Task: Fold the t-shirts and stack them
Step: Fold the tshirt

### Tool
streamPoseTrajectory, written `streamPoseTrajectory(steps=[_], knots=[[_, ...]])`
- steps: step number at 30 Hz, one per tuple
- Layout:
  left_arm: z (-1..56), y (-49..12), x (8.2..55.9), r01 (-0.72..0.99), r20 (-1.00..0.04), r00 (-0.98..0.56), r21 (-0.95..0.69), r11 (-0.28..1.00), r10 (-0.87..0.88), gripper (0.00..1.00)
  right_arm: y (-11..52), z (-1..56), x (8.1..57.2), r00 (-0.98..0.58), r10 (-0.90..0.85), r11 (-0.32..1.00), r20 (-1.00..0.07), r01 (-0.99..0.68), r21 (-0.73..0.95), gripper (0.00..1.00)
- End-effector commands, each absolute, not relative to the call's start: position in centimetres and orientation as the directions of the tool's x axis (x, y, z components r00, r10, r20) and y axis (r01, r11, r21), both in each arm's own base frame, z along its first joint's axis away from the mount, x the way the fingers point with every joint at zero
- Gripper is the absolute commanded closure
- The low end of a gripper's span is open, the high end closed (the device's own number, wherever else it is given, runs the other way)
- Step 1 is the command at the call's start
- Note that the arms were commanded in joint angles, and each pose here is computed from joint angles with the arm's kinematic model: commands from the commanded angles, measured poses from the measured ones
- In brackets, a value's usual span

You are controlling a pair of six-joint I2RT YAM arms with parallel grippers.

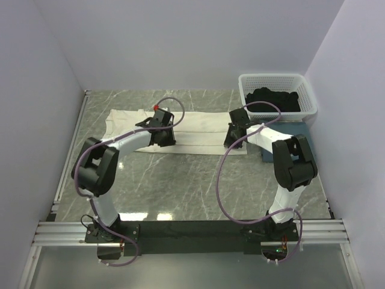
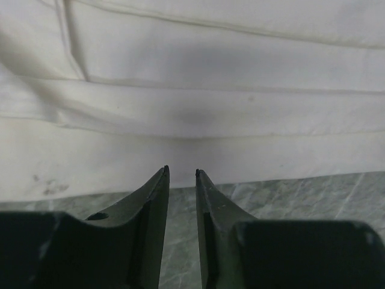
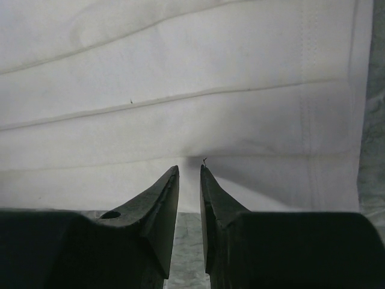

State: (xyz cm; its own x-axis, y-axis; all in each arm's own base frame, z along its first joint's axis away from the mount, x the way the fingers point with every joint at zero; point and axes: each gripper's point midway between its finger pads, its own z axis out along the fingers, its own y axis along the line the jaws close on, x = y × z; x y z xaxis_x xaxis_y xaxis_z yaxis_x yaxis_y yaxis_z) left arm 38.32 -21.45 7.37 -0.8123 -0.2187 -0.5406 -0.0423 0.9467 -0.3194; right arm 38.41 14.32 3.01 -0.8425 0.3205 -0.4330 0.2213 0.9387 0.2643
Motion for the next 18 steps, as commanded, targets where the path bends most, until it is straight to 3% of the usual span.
streamPoseTrajectory(steps=[1, 18], knots=[[6.6, -22.9, 39.7, -0.001, -0.57, -0.801, -0.304, 0.953, -0.183, 0.7, 15.1, 3.5, 39.1, -0.835, 0.314, 0.939, -0.452, 0.203, 0.279, 0.72], [0.5, -21.8, 36.8, -0.03, -0.469, -0.874, -0.213, 0.977, -0.129, 0.73, 14.5, 2.1, 40.1, -0.839, 0.303, 0.948, -0.451, 0.219, 0.23, 0.72]])
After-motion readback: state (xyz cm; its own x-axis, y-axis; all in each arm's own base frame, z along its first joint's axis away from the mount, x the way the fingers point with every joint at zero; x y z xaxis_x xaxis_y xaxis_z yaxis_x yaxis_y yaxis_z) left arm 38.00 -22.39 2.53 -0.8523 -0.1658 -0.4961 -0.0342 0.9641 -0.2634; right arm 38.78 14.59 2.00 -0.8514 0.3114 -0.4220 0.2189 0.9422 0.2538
